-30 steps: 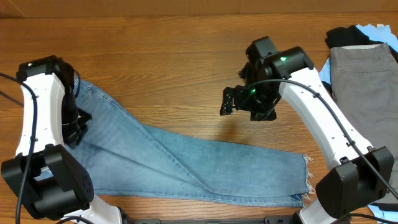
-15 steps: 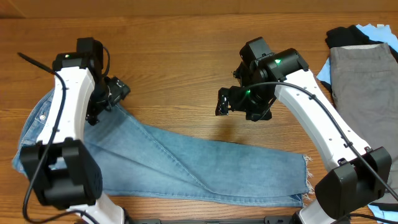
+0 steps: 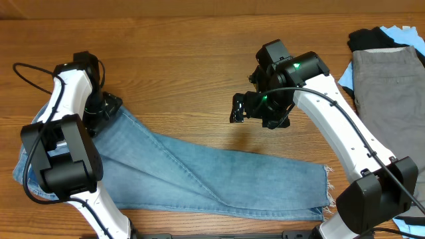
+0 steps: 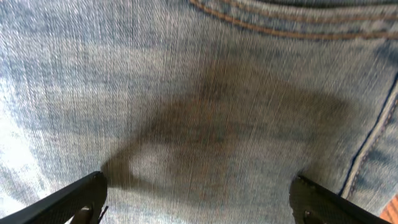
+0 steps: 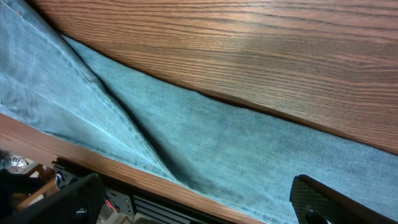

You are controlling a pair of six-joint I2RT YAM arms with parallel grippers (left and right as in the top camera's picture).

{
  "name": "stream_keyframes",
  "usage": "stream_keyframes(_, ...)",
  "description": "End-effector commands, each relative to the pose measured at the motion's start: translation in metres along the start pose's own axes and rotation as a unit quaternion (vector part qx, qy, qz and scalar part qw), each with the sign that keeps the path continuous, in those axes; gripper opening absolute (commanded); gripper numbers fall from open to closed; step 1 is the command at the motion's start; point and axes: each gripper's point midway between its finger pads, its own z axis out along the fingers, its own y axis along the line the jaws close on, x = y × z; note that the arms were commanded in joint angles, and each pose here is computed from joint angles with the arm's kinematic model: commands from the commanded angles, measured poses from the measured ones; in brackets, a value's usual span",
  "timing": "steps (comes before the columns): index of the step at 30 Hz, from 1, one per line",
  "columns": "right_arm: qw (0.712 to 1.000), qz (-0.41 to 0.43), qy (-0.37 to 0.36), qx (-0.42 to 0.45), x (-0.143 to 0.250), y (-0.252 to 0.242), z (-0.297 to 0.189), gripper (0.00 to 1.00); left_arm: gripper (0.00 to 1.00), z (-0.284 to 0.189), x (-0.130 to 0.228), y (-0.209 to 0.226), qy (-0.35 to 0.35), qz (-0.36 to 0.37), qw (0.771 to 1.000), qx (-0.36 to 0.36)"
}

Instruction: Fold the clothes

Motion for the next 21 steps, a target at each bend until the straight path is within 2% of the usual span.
stream_keyframes(1,1.000,0.001,0.003,0.000,0.000,0.000,0.003,1.00,0.93,0.000,-0.007,-0.003,-0.012,0.015,1.000,0.001)
stream_keyframes(7,1.000,-0.001,-0.003,-0.002,-0.003,0.001,0.003,1.00,0.91,-0.023,-0.011,-0.024,-0.009,0.035,0.998,0.047)
stream_keyframes(12,1.000,-0.001,-0.004,-0.002,-0.003,0.001,0.003,1.00,0.93,-0.046,-0.022,-0.049,-0.037,0.043,0.994,0.089)
stream_keyframes(21,1.000,-0.001,-0.004,-0.004,-0.003,0.001,0.003,1.00,0.92,-0.043,-0.032,-0.073,-0.054,0.039,0.990,0.128)
